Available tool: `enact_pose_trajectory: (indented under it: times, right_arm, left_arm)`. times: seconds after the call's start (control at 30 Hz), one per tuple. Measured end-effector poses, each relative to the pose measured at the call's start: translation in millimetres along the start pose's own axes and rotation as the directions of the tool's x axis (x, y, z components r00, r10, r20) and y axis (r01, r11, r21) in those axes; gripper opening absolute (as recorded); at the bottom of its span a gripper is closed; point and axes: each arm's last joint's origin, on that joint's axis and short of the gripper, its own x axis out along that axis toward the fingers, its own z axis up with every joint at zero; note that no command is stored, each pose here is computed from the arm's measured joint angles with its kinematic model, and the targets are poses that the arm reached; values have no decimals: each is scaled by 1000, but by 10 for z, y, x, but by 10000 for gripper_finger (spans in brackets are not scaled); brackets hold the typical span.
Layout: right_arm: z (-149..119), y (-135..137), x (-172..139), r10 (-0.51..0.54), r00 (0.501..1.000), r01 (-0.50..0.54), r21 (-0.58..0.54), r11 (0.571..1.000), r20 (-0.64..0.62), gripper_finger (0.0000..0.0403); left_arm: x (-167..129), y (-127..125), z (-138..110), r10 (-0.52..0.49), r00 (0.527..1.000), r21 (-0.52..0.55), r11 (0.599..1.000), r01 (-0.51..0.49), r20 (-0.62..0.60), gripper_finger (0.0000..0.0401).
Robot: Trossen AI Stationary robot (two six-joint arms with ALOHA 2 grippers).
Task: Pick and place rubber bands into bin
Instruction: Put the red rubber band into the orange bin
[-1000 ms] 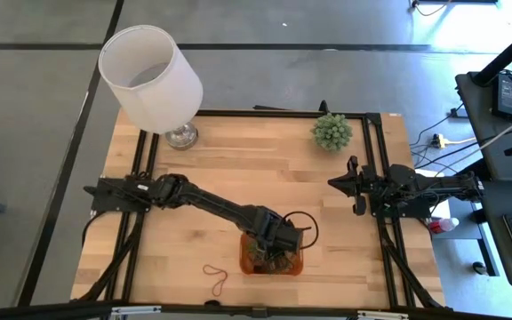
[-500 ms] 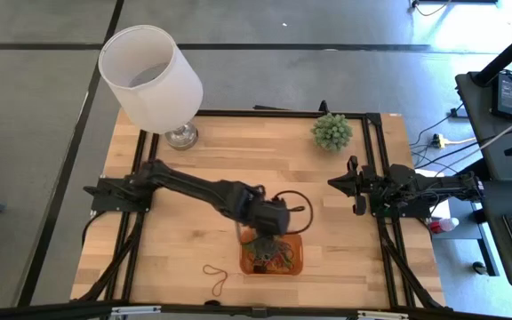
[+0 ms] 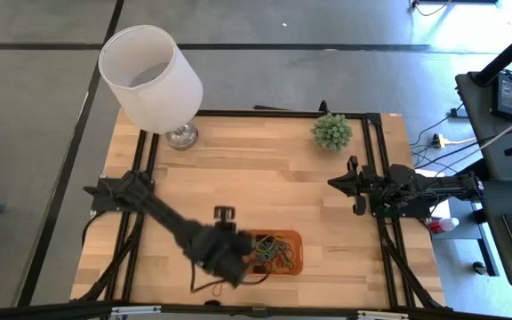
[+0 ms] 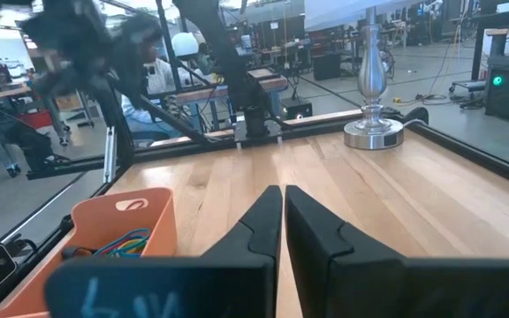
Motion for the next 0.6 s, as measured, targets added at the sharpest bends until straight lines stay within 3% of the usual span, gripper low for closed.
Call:
enact_pose_trajectory:
  times: [0.2, 0.33, 0.43, 0.6]
  right_arm:
    - [0, 0, 0, 0, 1000, 0, -1, 1000, 0, 23]
    - [0, 0, 0, 0, 1000, 0, 0, 1000, 0, 23]
    - [-1, 0, 0, 0, 1000, 0, -1, 1000, -1, 23]
    - [-1, 0, 0, 0, 1000, 0, -2, 1000, -1, 23]
  left_arm:
    - [338, -492, -466, 59, 993, 114, 992, -48, -98, 154]
    - [597, -806, -756, -70, 991, 125, 989, 84, -112, 157]
    - [709, -848, -928, -160, 986, 69, 984, 163, -48, 157]
    - [854, -791, -1220, -220, 971, -17, 975, 223, 96, 157]
